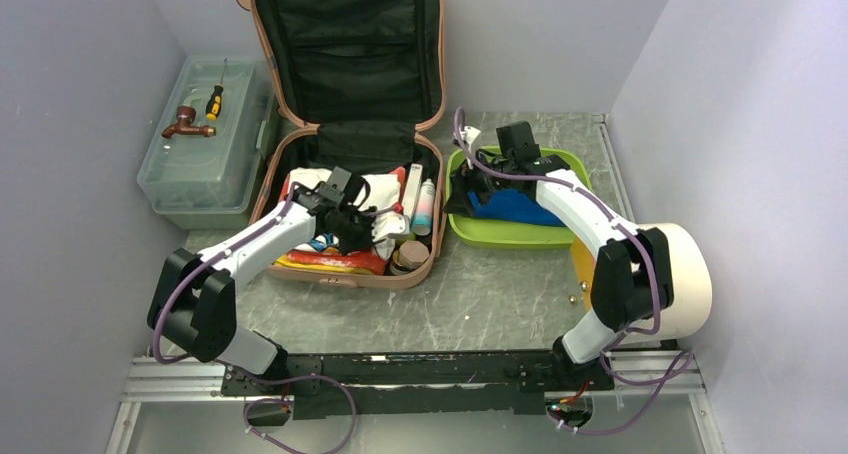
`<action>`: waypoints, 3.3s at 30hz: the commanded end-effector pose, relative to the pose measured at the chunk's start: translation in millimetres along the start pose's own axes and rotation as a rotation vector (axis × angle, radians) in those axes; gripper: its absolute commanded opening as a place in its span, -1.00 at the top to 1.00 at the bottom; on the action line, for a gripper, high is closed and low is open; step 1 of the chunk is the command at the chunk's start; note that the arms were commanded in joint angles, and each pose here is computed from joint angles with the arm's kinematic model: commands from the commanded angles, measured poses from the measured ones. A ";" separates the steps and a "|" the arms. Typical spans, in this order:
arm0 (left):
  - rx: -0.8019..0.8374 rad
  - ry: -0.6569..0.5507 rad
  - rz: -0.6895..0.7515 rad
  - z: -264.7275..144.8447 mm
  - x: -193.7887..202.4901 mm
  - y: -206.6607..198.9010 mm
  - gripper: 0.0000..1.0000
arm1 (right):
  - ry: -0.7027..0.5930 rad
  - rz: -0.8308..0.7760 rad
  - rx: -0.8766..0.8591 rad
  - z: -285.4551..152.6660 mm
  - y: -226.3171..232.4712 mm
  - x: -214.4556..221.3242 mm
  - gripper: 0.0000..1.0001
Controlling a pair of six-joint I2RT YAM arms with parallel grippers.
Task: Open, take out, and arrange the luggage
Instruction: Pick up the clothes from the luggage.
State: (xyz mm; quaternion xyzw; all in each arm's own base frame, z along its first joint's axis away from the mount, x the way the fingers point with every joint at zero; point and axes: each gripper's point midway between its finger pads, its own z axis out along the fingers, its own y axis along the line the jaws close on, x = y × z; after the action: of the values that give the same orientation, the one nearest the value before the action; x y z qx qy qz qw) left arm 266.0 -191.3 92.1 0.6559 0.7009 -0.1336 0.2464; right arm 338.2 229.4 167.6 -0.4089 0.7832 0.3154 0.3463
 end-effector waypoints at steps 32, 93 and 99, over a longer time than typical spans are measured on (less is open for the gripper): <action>-0.530 -0.293 -0.231 -113.1 -40.0 103.3 1.00 | -0.140 0.850 -0.697 65.7 130.6 -67.1 -0.98; -0.254 -0.345 -0.120 -132.3 -52.0 40.2 -0.28 | -0.007 0.911 -0.411 155.8 102.6 -39.5 -0.99; -0.441 -0.220 -0.239 -139.5 -3.6 54.3 -0.30 | -0.003 0.895 -0.437 160.4 111.6 -33.9 -0.28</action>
State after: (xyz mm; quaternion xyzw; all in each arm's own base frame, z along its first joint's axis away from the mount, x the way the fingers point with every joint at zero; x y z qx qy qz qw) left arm 287.4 -149.2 216.3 0.5306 0.7228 -0.1443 0.4185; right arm 310.0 417.4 146.2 -0.0949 0.7862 0.6026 0.0984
